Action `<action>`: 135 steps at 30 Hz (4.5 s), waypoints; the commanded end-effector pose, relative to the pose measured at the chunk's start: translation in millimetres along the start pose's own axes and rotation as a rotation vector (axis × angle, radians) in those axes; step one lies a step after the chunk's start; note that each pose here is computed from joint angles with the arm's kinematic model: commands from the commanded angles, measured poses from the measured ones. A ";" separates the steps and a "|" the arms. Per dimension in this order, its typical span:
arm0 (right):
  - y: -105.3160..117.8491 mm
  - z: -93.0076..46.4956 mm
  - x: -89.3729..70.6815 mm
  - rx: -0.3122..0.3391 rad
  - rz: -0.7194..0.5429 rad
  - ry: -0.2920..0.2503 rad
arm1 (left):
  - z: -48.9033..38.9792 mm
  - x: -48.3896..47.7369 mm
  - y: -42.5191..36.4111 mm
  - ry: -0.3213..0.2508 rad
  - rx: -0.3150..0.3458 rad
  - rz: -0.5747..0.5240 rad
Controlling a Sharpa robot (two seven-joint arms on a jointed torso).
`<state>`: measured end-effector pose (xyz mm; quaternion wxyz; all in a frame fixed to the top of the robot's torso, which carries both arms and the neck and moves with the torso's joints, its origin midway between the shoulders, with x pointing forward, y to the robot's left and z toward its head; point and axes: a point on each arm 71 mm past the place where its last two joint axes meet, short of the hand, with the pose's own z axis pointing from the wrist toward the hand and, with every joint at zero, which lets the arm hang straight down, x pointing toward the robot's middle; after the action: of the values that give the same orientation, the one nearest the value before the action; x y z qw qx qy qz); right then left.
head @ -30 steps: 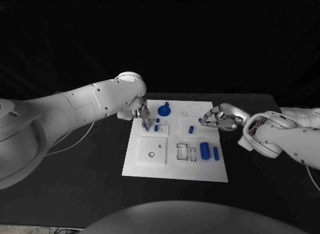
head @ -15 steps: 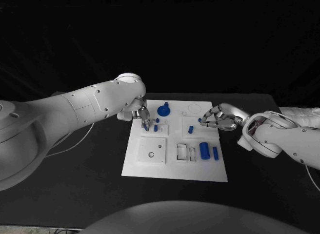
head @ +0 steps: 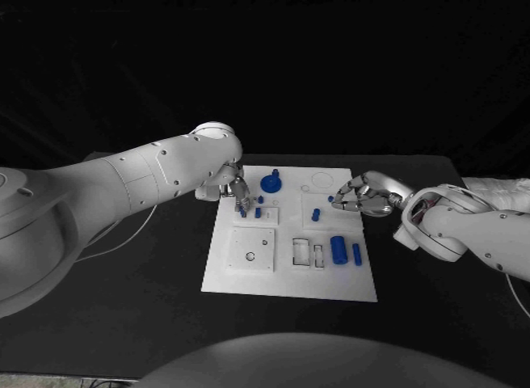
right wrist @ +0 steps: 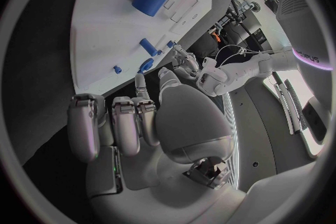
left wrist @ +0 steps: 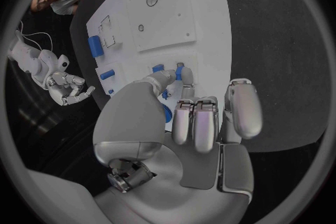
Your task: Assemble the parts on the task board
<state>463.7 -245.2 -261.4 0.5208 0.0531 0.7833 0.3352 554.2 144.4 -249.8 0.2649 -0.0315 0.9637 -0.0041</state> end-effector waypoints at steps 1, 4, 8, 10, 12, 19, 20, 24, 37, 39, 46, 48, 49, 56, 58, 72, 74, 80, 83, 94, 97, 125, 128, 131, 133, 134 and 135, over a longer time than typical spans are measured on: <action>0.4 0.1 0.9 -0.006 0.002 0.003 | 4.6 8.8 -2.8 0.024 0.009 0.011; 0.3 0.0 1.0 -0.006 0.003 0.003 | 5.2 10.3 -3.3 0.028 0.013 0.012; 0.0 -0.1 0.9 -0.005 0.003 0.002 | 5.6 11.2 -3.8 0.027 0.016 0.010; -0.2 -0.2 0.9 -0.005 0.003 0.002 | 5.7 11.3 -3.8 0.025 0.016 0.011; -0.2 -0.3 0.9 -0.004 0.003 0.002 | 5.8 11.3 -3.7 0.023 0.015 0.011; -0.6 -0.6 1.0 -0.003 0.003 0.002 | 6.5 12.2 -3.4 0.020 0.015 0.016; -0.6 -0.6 1.0 -0.003 0.003 0.003 | 6.6 12.4 -3.2 0.020 0.014 0.018; -0.8 -0.6 1.1 -0.003 0.003 0.003 | 7.5 13.7 -2.2 0.023 0.009 0.023; -2.3 -1.6 1.3 0.000 0.004 0.003 | 11.7 18.1 3.2 0.008 -0.031 0.049; -2.4 -1.6 1.4 0.000 0.004 0.003 | 12.2 18.8 4.5 0.011 -0.040 0.056; -3.0 -1.7 1.8 -0.001 0.004 0.000 | 12.7 20.0 10.1 0.014 -0.049 0.062; -3.3 -1.8 1.8 -0.001 0.004 -0.001 | 12.5 20.1 11.6 0.013 -0.046 0.058; -3.5 -1.8 1.8 0.000 0.004 -0.001 | 12.2 20.2 12.3 0.012 -0.043 0.056; -5.2 -2.6 1.5 0.003 0.003 -0.007 | 4.0 15.6 21.3 -0.012 -0.014 0.029; -5.7 -2.8 1.3 0.004 0.003 -0.008 | -0.7 11.5 24.4 -0.020 -0.009 0.022; -7.1 -4.2 -0.3 0.007 0.002 -0.022 | -49.8 -26.6 41.2 -0.072 0.203 -0.178; -7.3 -4.4 -0.4 0.008 0.002 -0.021 | -54.0 -33.4 43.5 -0.124 0.220 -0.215; -5.8 -4.5 0.3 0.005 0.003 -0.018 | -54.7 -46.1 44.0 -0.190 0.190 -0.250; -4.6 -4.2 0.9 0.003 0.004 -0.015 | -51.5 -50.1 39.3 -0.184 0.160 -0.243; -0.5 -4.7 0.4 -0.008 0.006 -0.014 | -32.9 -56.7 18.1 -0.143 0.058 -0.184; 1.5 -4.4 0.0 -0.012 0.006 -0.013 | -26.7 -59.4 13.8 -0.136 0.009 -0.153; 11.2 1.7 -1.2 -0.028 0.004 -0.009 | -0.2 -42.3 1.2 -0.048 -0.063 -0.115; 11.5 1.8 -1.0 -0.029 0.004 -0.009 | 1.3 -41.2 1.6 -0.047 -0.053 -0.126; 11.6 1.9 -1.0 -0.028 0.004 -0.008 | 2.2 -40.7 1.4 -0.050 -0.039 -0.140; 11.5 1.9 -1.0 -0.028 0.004 -0.008 | 2.5 -40.6 0.6 -0.052 -0.027 -0.150; 11.5 1.9 -1.0 -0.027 0.004 -0.008 | 2.6 -40.5 0.0 -0.053 -0.020 -0.155; 11.5 2.0 -1.0 -0.027 0.004 -0.008 | 2.7 -40.4 -0.9 -0.054 -0.011 -0.161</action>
<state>462.9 -236.8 -254.1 0.5267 0.0521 0.7745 0.3463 590.9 151.6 -230.5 0.2915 -0.1055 0.9507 0.0071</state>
